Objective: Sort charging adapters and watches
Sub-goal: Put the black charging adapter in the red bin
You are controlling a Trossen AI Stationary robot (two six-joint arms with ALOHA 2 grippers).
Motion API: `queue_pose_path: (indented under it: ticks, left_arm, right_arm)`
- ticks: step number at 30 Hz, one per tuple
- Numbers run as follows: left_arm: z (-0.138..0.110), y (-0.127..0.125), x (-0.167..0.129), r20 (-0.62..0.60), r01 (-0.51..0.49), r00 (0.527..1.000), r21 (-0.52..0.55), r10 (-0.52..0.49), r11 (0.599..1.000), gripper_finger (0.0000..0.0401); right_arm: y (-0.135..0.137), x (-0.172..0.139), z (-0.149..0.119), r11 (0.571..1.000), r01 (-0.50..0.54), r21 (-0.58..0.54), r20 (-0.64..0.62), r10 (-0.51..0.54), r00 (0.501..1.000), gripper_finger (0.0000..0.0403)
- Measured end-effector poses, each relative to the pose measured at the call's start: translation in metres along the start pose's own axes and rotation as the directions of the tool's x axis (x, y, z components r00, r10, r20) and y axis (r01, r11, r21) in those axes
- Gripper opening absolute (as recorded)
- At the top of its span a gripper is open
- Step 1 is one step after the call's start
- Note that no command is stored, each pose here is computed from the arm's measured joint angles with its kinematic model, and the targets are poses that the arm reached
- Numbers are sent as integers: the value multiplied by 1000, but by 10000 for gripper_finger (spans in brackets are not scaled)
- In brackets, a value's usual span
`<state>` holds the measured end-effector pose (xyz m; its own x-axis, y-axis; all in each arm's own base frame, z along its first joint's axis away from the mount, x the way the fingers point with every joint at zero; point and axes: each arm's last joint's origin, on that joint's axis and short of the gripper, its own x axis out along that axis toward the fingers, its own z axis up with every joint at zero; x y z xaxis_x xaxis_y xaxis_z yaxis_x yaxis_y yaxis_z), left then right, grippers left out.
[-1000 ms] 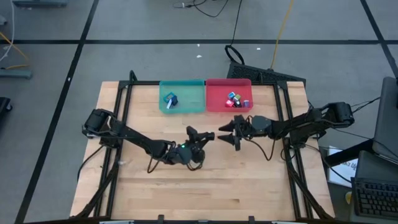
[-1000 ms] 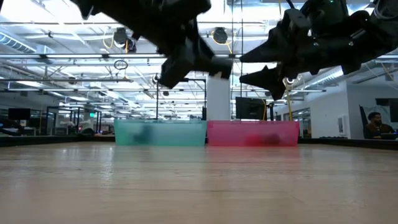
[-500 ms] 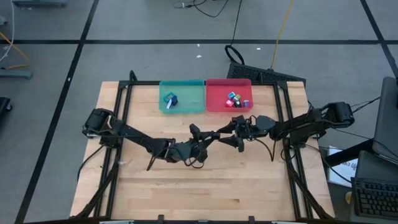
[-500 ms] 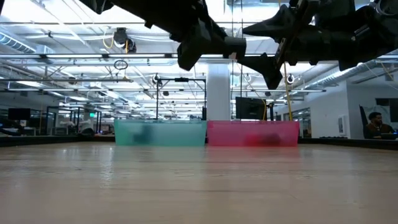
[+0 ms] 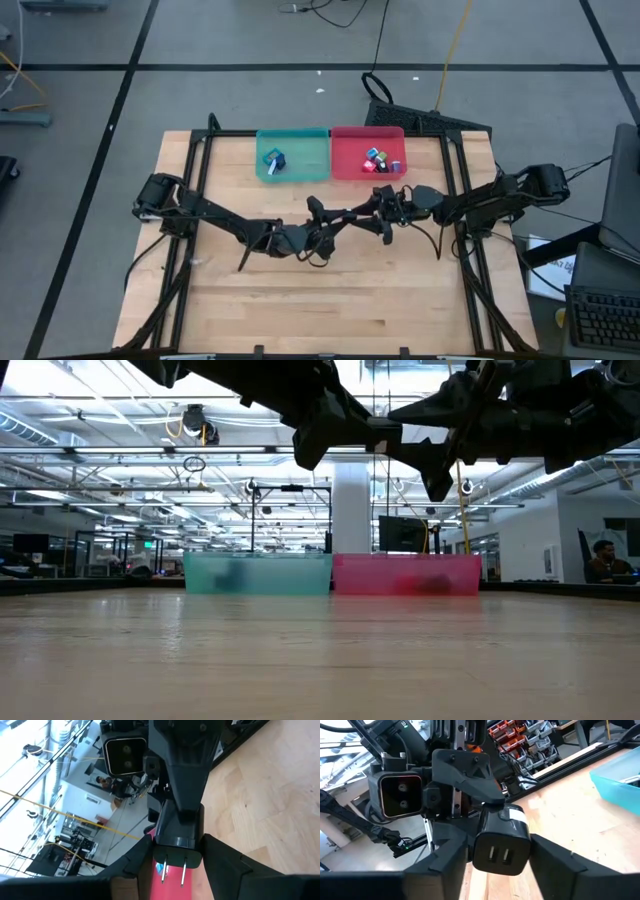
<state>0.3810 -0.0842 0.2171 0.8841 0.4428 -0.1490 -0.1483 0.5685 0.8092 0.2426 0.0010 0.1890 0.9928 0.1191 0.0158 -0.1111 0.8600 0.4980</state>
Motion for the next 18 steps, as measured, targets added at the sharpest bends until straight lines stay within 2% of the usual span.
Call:
queue_pose_path:
  ticks: [5,8,13,18]
  left_arm:
    - [-1,0,0,-6,2,1000,-11,-2,1000,143]
    - [-1,0,0,-6,3,1000,-43,-3,999,156]
    - [1,-2,-2,-7,-5,1000,-169,4,986,191]
    - [11,-6,-18,-89,-108,992,-184,93,977,218]
  right_arm:
    - [0,0,0,1000,1,-1,-2,-1,1000,143]
    - [0,0,0,1000,2,-1,-2,-2,1000,143]
    - [0,0,0,1000,0,-30,-1,0,1000,143]
    - [-1,0,0,999,6,-54,-6,-6,1000,144]
